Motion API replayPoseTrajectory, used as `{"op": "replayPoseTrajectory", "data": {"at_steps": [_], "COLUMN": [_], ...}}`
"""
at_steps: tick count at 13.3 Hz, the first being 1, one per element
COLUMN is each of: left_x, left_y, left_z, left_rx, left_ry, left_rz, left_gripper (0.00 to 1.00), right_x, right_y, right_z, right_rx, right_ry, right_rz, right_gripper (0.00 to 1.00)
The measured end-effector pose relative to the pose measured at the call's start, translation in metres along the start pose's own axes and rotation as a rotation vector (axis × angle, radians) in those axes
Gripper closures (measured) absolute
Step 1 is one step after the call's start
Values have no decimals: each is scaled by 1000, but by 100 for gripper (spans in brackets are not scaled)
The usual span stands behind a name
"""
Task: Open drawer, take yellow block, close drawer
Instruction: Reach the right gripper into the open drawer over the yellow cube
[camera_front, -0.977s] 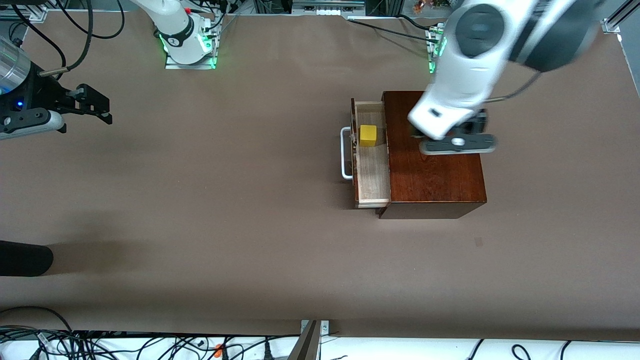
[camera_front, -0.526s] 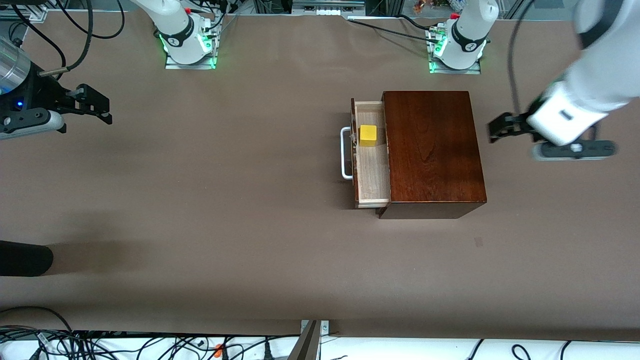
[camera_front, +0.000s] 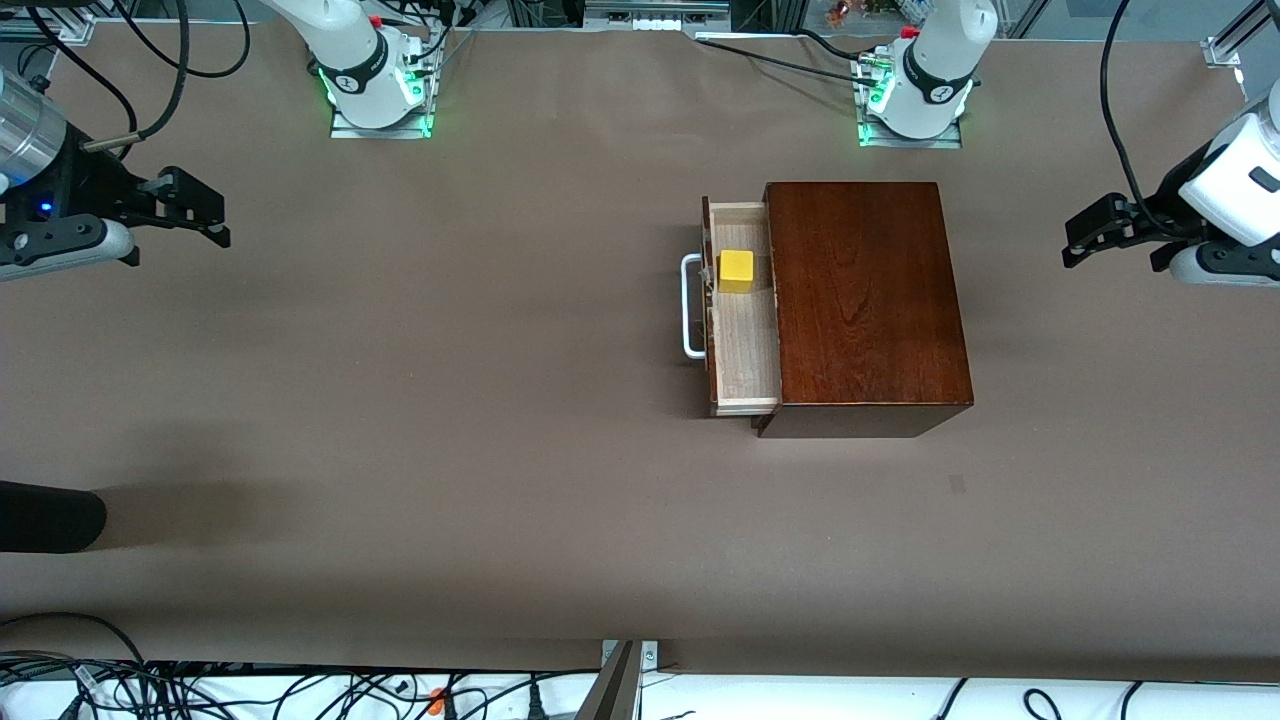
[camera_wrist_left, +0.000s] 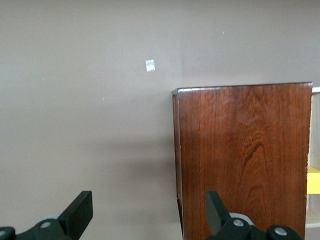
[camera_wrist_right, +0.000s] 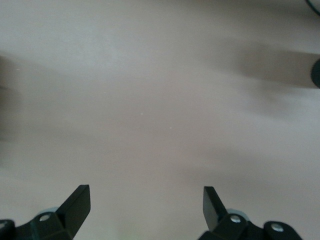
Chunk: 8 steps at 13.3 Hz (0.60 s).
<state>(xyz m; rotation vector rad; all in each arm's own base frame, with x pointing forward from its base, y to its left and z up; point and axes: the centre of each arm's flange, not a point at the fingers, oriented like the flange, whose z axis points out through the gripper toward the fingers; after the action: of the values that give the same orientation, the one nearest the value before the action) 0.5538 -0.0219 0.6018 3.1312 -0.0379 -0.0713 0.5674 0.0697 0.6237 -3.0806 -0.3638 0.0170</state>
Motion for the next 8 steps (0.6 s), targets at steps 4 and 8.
{"op": "replayPoseTrajectory", "data": {"at_steps": [4, 8], "left_x": [-8, -9], "left_y": [2, 5], "left_z": [-8, -8], "left_rx": [2, 3], "left_ry": [-3, -2], "left_rz": [11, 17], "left_gripper": [0, 0], "right_x": [9, 40], "right_y": [-38, -119], "right_z": [20, 92], "right_rx": [18, 54], "right_ry": [-43, -125], "right_rz": [-69, -302], "right_gripper": [0, 0]}}
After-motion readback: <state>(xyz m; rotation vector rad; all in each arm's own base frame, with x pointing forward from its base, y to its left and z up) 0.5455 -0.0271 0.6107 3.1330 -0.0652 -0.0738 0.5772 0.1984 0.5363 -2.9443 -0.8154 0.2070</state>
